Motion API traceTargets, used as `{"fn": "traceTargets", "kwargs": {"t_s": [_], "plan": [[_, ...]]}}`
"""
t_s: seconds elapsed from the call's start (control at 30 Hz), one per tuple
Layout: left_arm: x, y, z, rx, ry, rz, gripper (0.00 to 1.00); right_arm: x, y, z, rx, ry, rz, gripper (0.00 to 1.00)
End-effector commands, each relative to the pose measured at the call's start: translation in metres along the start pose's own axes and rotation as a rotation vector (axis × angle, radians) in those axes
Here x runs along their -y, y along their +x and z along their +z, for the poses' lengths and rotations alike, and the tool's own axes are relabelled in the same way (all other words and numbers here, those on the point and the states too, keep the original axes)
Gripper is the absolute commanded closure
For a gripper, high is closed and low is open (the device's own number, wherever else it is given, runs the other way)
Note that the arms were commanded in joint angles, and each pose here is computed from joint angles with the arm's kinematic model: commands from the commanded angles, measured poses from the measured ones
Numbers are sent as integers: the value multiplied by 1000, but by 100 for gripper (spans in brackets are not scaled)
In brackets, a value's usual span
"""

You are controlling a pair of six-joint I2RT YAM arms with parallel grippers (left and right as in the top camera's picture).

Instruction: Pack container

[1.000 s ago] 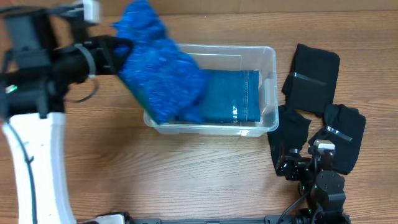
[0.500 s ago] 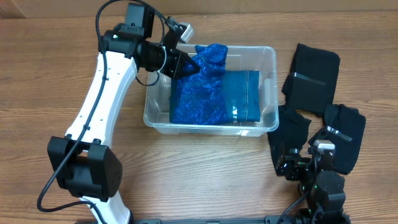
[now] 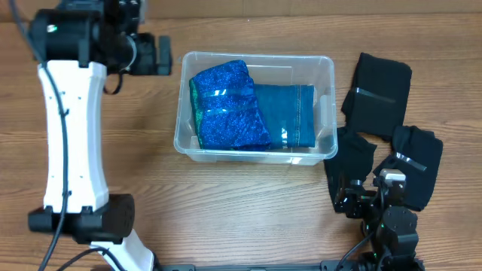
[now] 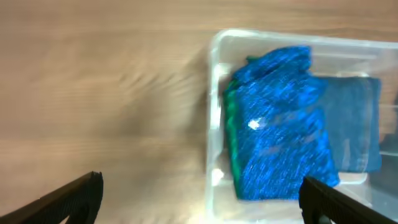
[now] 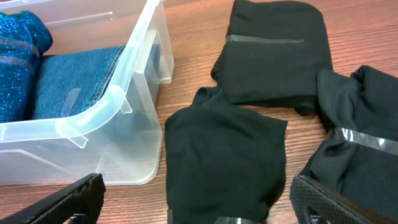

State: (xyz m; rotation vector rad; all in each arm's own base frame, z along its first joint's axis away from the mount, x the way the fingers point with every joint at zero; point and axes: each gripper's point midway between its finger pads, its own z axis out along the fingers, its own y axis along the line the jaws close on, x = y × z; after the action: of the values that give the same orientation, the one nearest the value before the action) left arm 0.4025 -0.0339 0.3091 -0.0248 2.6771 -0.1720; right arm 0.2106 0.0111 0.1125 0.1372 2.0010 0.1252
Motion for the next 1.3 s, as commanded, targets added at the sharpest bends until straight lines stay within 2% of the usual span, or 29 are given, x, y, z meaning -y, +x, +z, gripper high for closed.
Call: {"fn": "traceTargets", "kwargs": {"t_s": [0.0, 0.1, 0.13, 0.2, 0.27, 0.33, 0.4, 0.47, 0.57, 0.63, 0.73, 0.83, 0.9, 1.03, 1.07, 1.13, 1.2, 1.23, 1.27], "plan": [[-36, 23, -34, -16, -128, -146, 0, -3, -1, 3, 17, -17, -1, 0], [-50, 25, -45, 7, -165, -148, 0, -57, -4, -7, 8, -335, 17, 0], [-50, 25, -45, 5, -165, -148, 0, -72, -3, -13, -22, -430, 96, 0], [-45, 26, -41, -8, -133, -138, 0, -91, -20, -24, 3, -548, 214, 0], [-31, 29, -60, 33, -68, -69, 0, -100, -52, -43, 85, -606, 229, 0], [-32, 40, -111, 165, -104, -60, 0, -95, -83, -62, 154, -564, 231, 0], [-34, 51, -143, 249, -138, -57, 0, -80, -95, -65, 144, -454, 257, 0], [-33, 64, -174, 334, -149, -54, 0, -65, -101, -61, 69, -321, 264, 0], [-29, 78, -201, 410, -145, -50, 0, -49, -110, -42, -107, -143, 180, 0], [-28, 84, -210, 436, -143, -48, 0, -61, -124, -18, -234, -158, 126, 0], [-28, 83, -208, 431, -143, -49, 0, -55, -89, 16, -472, -85, 158, 0], [-29, 81, -205, 422, -144, -49, 0, -20, -42, 51, -699, 73, 305, 0], [-29, 80, -203, 417, -144, -49, 0, -7, -23, 65, -802, 20, 418, 0], [-29, 80, -203, 417, -144, -49, 0, 37, -2, 69, -846, 110, 558, 0], [-29, 80, -203, 416, -144, -50, 0, 40, 2, 69, -860, 99, 556, 0], [-29, 80, -203, 416, -144, -50, 0, 8, -10, 71, -841, -151, 500, 0], [-29, 80, -203, 415, -144, -50, 0, -13, -14, 69, -848, -250, 497, 0], [-29, 80, -203, 416, -144, -50, 0, -23, -12, 69, -858, -275, 465, 4], [-29, 80, -203, 416, -144, -50, 0, -36, -11, 69, -866, -310, 416, 18]]}}
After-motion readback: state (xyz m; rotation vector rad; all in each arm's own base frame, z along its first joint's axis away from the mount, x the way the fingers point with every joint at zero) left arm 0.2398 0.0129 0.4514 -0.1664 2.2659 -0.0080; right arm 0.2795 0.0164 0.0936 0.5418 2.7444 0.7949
